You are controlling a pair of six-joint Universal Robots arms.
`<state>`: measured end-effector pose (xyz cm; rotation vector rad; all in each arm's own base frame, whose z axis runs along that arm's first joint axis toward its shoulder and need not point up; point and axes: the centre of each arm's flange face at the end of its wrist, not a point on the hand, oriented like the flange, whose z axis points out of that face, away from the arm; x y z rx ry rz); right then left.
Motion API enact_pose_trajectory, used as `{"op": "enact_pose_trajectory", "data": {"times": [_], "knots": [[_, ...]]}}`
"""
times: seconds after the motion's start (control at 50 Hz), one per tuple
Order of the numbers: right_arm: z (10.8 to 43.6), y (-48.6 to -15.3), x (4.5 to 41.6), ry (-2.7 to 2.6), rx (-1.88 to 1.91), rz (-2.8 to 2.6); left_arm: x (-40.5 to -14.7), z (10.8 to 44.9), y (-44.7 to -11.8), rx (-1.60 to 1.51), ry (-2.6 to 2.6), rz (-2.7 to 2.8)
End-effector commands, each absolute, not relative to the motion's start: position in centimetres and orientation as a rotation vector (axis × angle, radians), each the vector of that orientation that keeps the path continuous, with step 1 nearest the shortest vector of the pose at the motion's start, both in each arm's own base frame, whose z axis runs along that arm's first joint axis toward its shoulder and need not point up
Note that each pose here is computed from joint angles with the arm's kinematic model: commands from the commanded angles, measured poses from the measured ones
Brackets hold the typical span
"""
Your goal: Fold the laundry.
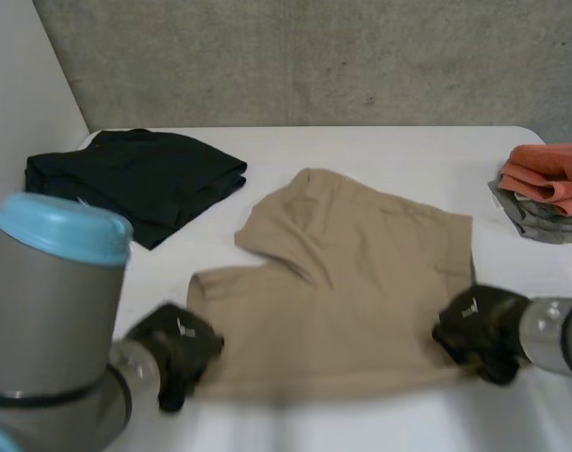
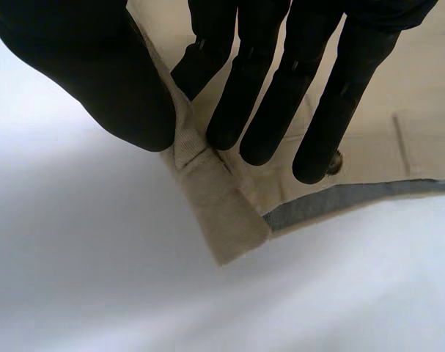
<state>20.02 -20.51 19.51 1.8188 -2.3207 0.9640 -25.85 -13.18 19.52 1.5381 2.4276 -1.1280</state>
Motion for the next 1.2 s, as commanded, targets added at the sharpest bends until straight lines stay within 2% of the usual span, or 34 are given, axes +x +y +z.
{"op": "enact_pose_trajectory", "data": {"times": [0.02,0.08,0.24,0.4,0.5,0.62,0.86,1.0,1.1,1.2], "knots": [[19.2,-19.3,19.4,-2.302,1.938,0.896,-26.5,19.6,-10.8,1.643,2.419,-1.04],[18.9,-19.5,19.5,-2.33,1.911,0.93,-27.1,20.4,-12.2,1.608,2.394,-1.14],[17.6,-20.3,19.9,-2.365,1.812,1.046,-29.2,23.2,-19.9,1.426,2.272,-1.603],[16.6,-20.5,20.3,-2.362,1.76,1.119,-33.0,21.6,-27.4,1.531,2.222,-1.886],[16.1,-20.7,20.4,-2.368,1.729,1.153,-34.4,19.2,-30.3,1.591,2.273,-1.856],[15.9,-20.8,20.4,-2.368,1.705,1.179,-35.4,15.4,-31.9,1.668,2.348,-1.646],[15.6,-21.1,20.0,-2.36,1.666,1.22,-36.1,12.1,-32.4,1.681,2.301,-1.509],[15.7,-21.1,20.1,-2.363,1.658,1.234,-36.5,12.6,-33.8,1.512,2.166,-1.624],[15.7,-20.6,20.3,-2.358,1.671,1.231,-34.9,13.9,-33.9,1.282,2.086,-1.523],[15.8,-20.4,20.3,-2.356,1.673,1.24,-34.0,14.9,-33.0,1.254,2.06,-1.476]]}}
